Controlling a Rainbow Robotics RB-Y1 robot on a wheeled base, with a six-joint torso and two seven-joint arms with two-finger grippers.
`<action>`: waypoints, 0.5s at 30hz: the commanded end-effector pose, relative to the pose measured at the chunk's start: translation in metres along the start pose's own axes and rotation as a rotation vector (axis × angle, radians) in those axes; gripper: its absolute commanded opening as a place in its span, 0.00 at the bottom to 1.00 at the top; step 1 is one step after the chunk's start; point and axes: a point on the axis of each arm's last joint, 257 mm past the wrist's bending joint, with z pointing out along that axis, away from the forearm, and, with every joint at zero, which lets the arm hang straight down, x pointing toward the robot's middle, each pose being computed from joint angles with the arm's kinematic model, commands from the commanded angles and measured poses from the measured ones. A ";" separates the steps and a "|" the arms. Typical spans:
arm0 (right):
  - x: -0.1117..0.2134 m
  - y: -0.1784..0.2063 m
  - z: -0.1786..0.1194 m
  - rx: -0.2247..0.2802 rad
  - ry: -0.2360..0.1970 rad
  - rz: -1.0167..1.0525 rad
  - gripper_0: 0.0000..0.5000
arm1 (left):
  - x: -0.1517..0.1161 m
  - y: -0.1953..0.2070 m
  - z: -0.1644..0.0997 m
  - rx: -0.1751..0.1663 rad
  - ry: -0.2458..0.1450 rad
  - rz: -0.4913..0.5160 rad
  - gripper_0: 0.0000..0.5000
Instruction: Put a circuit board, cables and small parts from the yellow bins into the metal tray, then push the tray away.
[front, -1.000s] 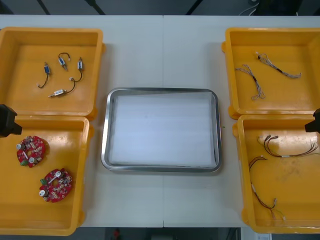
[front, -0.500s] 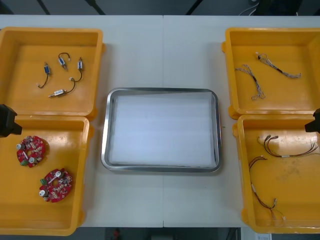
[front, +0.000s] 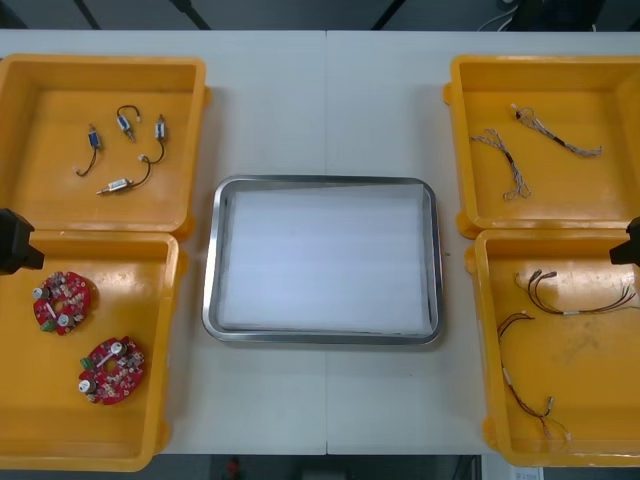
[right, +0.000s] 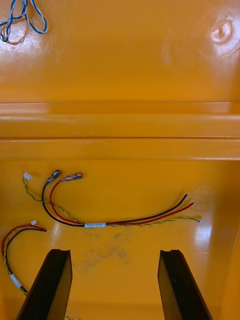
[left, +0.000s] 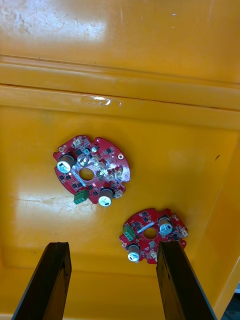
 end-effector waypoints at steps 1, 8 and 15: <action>-0.006 -0.002 -0.007 0.004 -0.031 0.022 1.00 | -0.010 0.012 -0.013 -0.040 -0.030 0.006 1.00; -0.006 -0.002 -0.007 0.004 -0.031 0.022 1.00 | -0.010 0.012 -0.013 -0.040 -0.030 0.006 1.00; -0.006 -0.002 -0.007 0.004 -0.031 0.022 1.00 | -0.010 0.012 -0.013 -0.040 -0.030 0.006 1.00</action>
